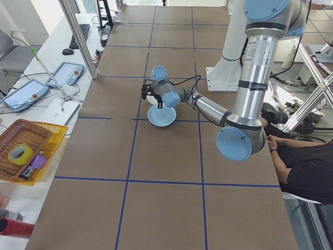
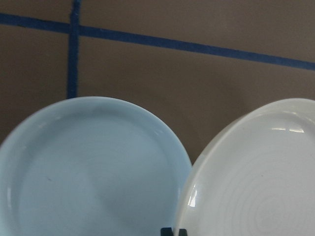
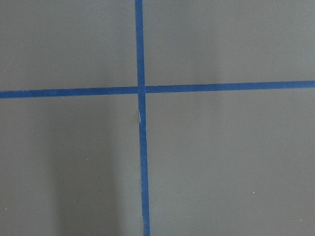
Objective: Stack plate in center
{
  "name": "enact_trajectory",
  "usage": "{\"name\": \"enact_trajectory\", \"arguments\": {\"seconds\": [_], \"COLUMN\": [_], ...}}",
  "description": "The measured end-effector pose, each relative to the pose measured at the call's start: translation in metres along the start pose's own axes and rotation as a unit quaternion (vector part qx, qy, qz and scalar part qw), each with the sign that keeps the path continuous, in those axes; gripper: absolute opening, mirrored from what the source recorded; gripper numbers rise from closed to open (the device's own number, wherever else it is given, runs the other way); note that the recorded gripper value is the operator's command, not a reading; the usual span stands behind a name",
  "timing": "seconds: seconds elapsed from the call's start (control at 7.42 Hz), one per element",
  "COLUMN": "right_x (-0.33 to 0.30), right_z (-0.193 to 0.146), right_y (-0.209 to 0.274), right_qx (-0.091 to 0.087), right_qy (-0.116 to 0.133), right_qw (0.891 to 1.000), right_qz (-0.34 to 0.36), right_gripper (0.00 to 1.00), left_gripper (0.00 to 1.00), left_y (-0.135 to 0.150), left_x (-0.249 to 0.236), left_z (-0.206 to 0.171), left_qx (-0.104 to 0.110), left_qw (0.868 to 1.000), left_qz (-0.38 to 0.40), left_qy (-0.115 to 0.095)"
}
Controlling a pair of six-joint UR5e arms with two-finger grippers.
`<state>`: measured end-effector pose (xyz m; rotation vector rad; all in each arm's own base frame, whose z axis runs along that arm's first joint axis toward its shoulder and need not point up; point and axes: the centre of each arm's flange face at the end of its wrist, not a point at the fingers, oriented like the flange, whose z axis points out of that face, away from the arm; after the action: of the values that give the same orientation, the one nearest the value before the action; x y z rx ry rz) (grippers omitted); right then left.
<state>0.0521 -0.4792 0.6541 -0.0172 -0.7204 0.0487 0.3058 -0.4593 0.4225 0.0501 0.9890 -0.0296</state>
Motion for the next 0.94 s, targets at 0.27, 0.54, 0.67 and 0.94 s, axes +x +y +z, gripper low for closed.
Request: {"name": "enact_trajectory", "arguments": {"seconds": [0.27,0.54,0.67,0.94], "right_x": [0.0,0.0,0.0,0.0], "right_z": [0.0,0.0,0.0,0.0], "right_y": [0.0,0.0,0.0,0.0], "right_qx": [0.0,0.0,0.0,0.0], "right_qy": [0.0,0.0,0.0,0.0], "right_qw": [1.0,1.0,1.0,1.0], "right_qz": [0.0,0.0,0.0,0.0], "right_gripper": [1.0,1.0,1.0,1.0], "left_gripper": [0.0,0.43,0.99,1.0], "left_y": [0.001,0.011,0.012,0.014], "left_x": [-0.047,-0.071,-0.076,-0.076], "left_z": [-0.003,0.0,0.001,0.002], "left_qx": [0.002,0.004,0.005,0.002], "left_qw": [1.0,1.0,0.999,0.999], "left_qz": [0.02,0.029,0.031,0.034], "left_qy": [-0.017,-0.012,-0.01,-0.004]}}
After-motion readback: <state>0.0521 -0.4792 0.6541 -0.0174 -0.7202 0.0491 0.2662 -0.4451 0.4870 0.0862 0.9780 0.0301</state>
